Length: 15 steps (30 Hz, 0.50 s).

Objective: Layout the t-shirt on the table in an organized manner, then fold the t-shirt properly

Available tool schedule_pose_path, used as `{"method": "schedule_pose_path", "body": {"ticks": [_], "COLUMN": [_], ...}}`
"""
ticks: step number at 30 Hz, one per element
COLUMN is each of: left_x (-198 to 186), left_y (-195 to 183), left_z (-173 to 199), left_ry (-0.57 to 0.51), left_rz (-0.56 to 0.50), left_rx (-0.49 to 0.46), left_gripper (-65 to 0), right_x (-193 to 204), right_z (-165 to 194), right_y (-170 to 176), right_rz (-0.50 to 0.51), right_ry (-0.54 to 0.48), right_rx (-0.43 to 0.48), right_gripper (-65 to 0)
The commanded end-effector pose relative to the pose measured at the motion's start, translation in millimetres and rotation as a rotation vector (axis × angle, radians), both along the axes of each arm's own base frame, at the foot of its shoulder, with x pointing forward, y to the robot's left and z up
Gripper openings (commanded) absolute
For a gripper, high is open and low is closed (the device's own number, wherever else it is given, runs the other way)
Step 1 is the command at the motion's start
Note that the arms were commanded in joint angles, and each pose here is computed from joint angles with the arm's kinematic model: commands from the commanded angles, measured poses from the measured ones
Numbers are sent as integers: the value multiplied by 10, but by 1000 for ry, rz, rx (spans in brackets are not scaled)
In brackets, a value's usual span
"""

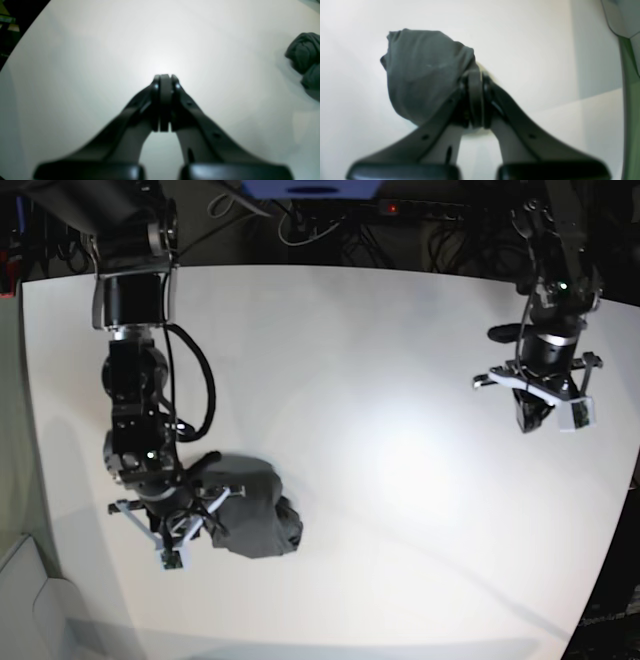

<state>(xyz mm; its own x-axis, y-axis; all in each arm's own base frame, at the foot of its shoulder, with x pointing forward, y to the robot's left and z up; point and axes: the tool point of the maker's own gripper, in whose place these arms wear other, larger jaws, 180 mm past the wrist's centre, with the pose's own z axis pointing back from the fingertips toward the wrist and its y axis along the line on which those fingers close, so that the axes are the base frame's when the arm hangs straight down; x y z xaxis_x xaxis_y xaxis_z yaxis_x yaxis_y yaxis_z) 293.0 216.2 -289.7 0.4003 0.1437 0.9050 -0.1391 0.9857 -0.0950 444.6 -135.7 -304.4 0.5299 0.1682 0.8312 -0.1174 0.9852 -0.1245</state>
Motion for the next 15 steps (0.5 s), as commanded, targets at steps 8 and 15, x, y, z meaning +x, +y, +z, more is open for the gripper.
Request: {"method": "schedule_pose_path", "body": {"ticks": [8, 15], "left_x": [-48, -79], "left_y": [7, 97], "left_z": [68, 70], "left_ry": [-23, -22], "left_rz": [-5, 20], "left_rx": [16, 21], "left_gripper": [-648, -648], "right_x": [426, 102], "right_z": [-208, -300], "right_y": [-54, 857], "right_rz": [-17, 484], "right_ry": [93, 148], "right_rx": [13, -77], "right_gripper": [-650, -650]}}
